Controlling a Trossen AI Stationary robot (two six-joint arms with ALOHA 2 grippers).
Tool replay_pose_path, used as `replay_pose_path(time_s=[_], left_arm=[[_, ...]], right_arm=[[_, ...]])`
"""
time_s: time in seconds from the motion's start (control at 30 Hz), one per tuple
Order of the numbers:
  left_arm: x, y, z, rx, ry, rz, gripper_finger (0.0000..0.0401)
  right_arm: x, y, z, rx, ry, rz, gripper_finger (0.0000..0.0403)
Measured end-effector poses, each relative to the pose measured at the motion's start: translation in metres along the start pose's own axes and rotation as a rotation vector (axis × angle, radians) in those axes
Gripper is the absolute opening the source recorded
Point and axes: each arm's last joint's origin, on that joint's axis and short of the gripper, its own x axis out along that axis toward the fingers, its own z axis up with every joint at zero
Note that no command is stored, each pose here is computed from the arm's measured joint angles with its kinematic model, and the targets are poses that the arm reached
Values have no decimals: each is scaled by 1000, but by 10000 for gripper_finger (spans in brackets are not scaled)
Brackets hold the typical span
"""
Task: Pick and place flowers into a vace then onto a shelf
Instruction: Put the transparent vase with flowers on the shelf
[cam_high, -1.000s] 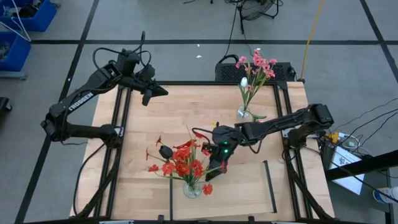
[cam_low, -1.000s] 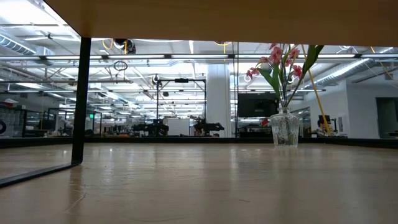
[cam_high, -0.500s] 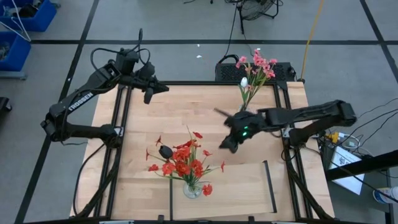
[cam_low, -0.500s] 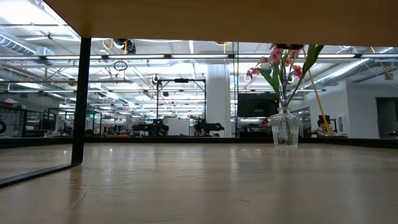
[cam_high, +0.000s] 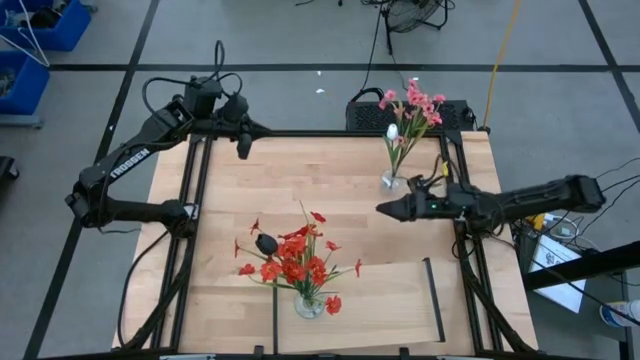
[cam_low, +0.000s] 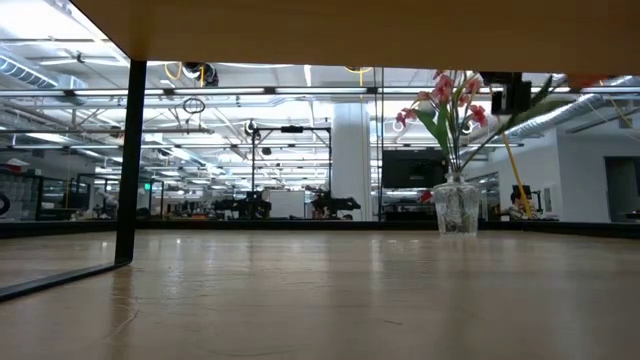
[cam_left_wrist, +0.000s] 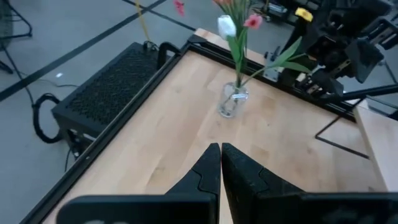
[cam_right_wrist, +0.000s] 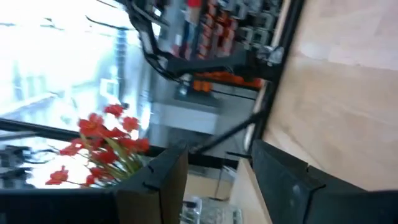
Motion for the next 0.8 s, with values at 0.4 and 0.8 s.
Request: replay_pose_path(time_s=[0.4, 0.8], left_arm=[[0, 4, 0, -26, -3, 122, 19], [8, 10, -1, -108, 13, 198, 19]], right_arm=[[-23, -38, -7, 77, 45, 23, 171], [-31, -15, 9, -12, -203, 298, 167]])
